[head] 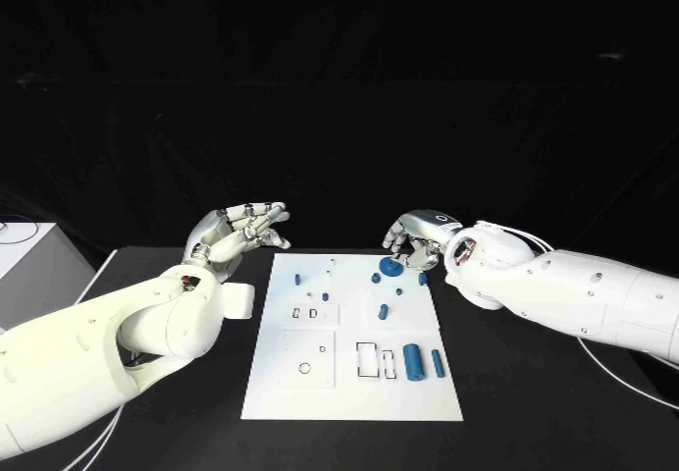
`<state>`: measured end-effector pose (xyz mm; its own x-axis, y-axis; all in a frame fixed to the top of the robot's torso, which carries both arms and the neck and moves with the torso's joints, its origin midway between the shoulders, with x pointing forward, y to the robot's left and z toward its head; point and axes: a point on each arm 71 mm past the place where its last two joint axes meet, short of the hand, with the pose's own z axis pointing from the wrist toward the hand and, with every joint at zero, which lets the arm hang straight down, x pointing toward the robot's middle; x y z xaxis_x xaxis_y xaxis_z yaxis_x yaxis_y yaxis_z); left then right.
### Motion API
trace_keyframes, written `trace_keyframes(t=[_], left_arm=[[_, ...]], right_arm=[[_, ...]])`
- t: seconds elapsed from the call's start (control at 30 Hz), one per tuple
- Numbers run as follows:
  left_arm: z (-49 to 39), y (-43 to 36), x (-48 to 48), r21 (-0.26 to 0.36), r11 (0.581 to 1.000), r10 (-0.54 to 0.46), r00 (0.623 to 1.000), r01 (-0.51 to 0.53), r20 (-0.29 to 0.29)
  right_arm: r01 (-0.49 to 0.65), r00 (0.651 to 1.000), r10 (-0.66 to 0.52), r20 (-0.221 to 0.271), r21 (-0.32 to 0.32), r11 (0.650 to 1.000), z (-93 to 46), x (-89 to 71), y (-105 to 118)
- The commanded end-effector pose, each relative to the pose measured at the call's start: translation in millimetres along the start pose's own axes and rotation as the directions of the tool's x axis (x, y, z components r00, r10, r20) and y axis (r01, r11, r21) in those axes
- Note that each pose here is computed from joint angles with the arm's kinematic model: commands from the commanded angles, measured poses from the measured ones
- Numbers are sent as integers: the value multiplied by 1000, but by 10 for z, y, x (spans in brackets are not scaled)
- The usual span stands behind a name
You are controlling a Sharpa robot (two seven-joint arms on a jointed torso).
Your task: Assemble the parts on the task board
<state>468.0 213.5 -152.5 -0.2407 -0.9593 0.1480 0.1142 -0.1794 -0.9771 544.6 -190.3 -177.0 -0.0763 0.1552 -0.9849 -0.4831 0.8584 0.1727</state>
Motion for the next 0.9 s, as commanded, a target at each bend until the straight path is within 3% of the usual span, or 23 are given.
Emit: trace_keyframes(t=[0.03, 0.6, 0.9], left_arm=[[-10, -41, 53, 4, 1000, -21, 999, 21, -36], [-22, -187, 119, 25, 999, -27, 997, 29, -70], [-14, -226, 116, 33, 999, -26, 997, 28, -68]], right_arm=[[115, 993, -115, -13, 26, 993, 37, 13, 6], [161, 985, -158, -63, 35, 986, 148, 107, 22], [160, 984, -156, -91, 43, 986, 154, 197, -2]])
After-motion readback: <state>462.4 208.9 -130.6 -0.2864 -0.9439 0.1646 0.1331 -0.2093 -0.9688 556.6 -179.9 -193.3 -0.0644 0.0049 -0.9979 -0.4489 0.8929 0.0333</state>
